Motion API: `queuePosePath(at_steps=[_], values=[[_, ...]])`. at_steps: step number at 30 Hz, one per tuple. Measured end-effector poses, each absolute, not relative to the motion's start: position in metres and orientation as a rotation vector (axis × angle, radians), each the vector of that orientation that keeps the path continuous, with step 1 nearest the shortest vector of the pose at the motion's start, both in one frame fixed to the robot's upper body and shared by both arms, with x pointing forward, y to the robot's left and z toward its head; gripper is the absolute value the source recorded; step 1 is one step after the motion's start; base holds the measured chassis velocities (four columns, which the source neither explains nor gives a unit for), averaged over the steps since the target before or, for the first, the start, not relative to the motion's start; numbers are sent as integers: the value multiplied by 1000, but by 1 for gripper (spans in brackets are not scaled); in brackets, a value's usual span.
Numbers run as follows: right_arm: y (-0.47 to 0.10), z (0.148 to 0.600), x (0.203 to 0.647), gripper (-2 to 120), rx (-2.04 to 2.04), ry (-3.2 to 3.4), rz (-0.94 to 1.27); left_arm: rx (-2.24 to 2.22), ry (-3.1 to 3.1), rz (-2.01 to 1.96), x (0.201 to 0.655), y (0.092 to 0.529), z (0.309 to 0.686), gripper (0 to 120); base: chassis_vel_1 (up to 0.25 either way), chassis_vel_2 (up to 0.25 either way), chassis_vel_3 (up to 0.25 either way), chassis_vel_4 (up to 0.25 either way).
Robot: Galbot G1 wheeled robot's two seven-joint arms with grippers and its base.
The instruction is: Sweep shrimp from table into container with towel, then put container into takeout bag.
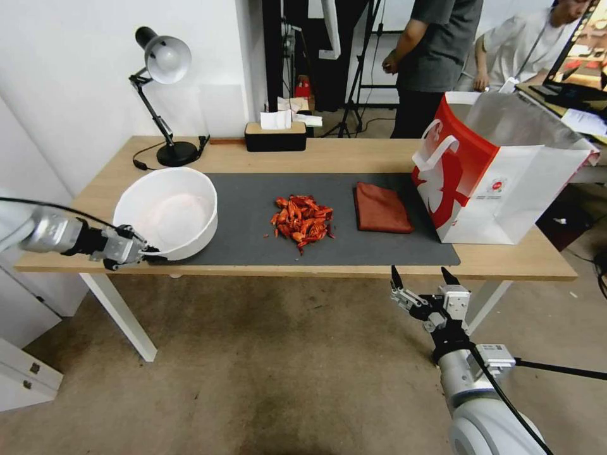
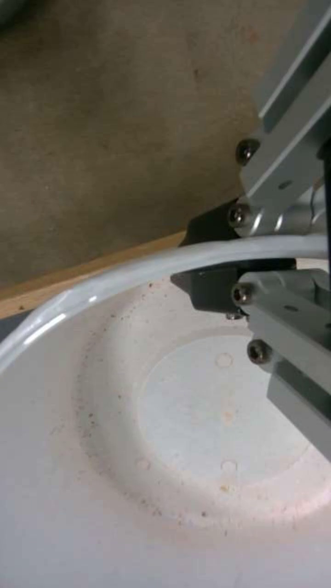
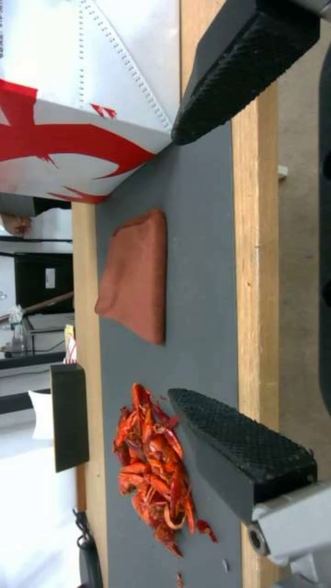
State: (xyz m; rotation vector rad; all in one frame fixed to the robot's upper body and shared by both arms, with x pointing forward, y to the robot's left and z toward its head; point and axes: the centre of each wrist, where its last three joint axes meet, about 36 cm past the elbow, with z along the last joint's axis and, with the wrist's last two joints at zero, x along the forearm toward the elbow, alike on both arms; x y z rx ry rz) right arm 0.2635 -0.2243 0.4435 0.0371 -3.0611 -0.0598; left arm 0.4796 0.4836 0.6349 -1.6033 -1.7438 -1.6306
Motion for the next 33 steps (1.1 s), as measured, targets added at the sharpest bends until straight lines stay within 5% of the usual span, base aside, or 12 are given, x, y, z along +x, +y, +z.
queuePosePath(at_steps=[33], values=[[-224,445,250,100,-54,-3080,-94,-2205,-1362,-1761,461,460,599,0,0,0,0,0]])
